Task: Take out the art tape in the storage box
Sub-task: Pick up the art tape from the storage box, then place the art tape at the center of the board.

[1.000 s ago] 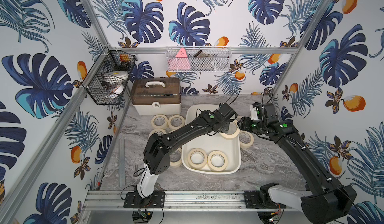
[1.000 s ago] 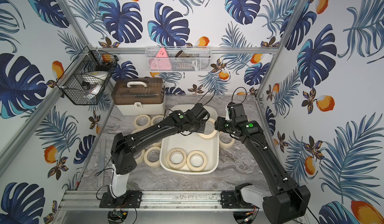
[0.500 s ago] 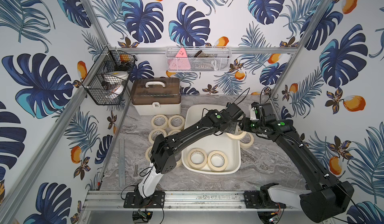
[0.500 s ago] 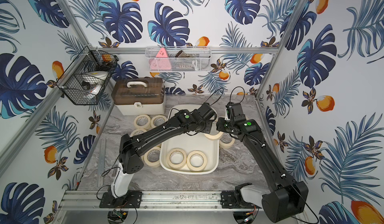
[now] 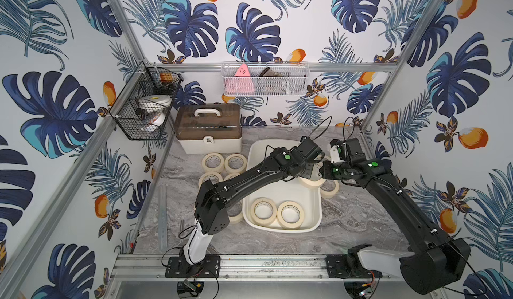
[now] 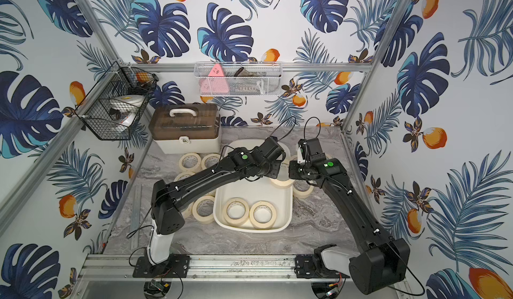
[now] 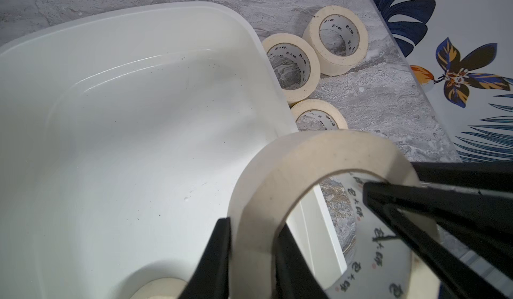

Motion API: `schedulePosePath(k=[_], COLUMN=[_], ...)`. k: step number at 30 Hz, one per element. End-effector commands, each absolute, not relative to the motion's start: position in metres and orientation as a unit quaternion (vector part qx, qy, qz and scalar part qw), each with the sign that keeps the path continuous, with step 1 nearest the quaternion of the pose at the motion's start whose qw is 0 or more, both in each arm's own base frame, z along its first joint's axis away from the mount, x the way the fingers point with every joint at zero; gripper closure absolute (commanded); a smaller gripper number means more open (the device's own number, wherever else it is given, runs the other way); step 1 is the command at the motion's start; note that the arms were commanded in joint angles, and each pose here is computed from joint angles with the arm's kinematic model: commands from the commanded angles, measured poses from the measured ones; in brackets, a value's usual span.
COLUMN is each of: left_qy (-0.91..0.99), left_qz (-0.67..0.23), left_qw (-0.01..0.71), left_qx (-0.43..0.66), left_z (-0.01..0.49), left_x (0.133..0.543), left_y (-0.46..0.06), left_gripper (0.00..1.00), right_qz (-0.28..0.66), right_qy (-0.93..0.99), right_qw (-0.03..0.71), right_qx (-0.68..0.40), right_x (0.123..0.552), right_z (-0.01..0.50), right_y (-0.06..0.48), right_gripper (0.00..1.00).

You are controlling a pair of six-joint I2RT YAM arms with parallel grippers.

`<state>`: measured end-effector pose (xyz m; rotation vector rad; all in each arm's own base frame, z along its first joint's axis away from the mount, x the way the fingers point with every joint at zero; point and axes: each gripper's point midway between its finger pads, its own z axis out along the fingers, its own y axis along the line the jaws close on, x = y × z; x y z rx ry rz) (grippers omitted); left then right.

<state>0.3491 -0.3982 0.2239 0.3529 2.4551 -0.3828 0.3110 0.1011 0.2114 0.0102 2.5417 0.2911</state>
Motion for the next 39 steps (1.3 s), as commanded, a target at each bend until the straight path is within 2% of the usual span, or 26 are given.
schedulePosePath(k=[1, 5, 8, 10, 15, 20, 29, 34, 39], left_qy=[0.916, 0.908, 0.901, 0.896, 0.883, 0.88, 0.893, 0.902, 0.909], left_qz=[-0.209, -0.221, -0.23, -0.23, -0.228, -0.204, -0.158, -0.142, -0.136], left_qw=[0.321, 0.336, 0.35, 0.362, 0.4, 0.425, 0.421, 0.407, 0.393], left_qx=[0.117, 0.117, 0.116, 0.112, 0.088, 0.056, 0.003, -0.007, -0.011], left_z=[0.254, 0.269, 0.286, 0.297, 0.323, 0.329, 0.299, 0.279, 0.263], left_x=[0.343, 0.34, 0.337, 0.336, 0.337, 0.342, 0.349, 0.349, 0.348], left_y=[-0.407, -0.402, -0.395, -0.386, -0.354, -0.313, -0.25, -0.231, -0.225], left_gripper=[0.59, 0.34, 0.24, 0.2, 0.14, 0.1, 0.03, 0.01, 0.01], right_qz=[0.096, 0.096, 0.093, 0.087, 0.067, 0.045, 0.006, -0.062, -0.083], right_qy=[0.941, 0.939, 0.939, 0.939, 0.933, 0.918, 0.874, 0.831, 0.794], right_qw=[0.32, 0.324, 0.324, 0.326, 0.337, 0.349, 0.357, 0.351, 0.356], right_qx=[0.059, 0.064, 0.067, 0.071, 0.103, 0.182, 0.33, 0.427, 0.486], right_x=[0.326, 0.327, 0.328, 0.33, 0.334, 0.338, 0.337, 0.317, 0.302], right_z=[0.222, 0.224, 0.224, 0.225, 0.23, 0.229, 0.218, 0.204, 0.187], right_y=[0.09, 0.089, 0.088, 0.085, 0.072, 0.04, -0.023, -0.065, -0.087], right_gripper=[1.0, 1.0, 1.0, 1.0, 1.0, 1.0, 1.0, 1.0, 1.0])
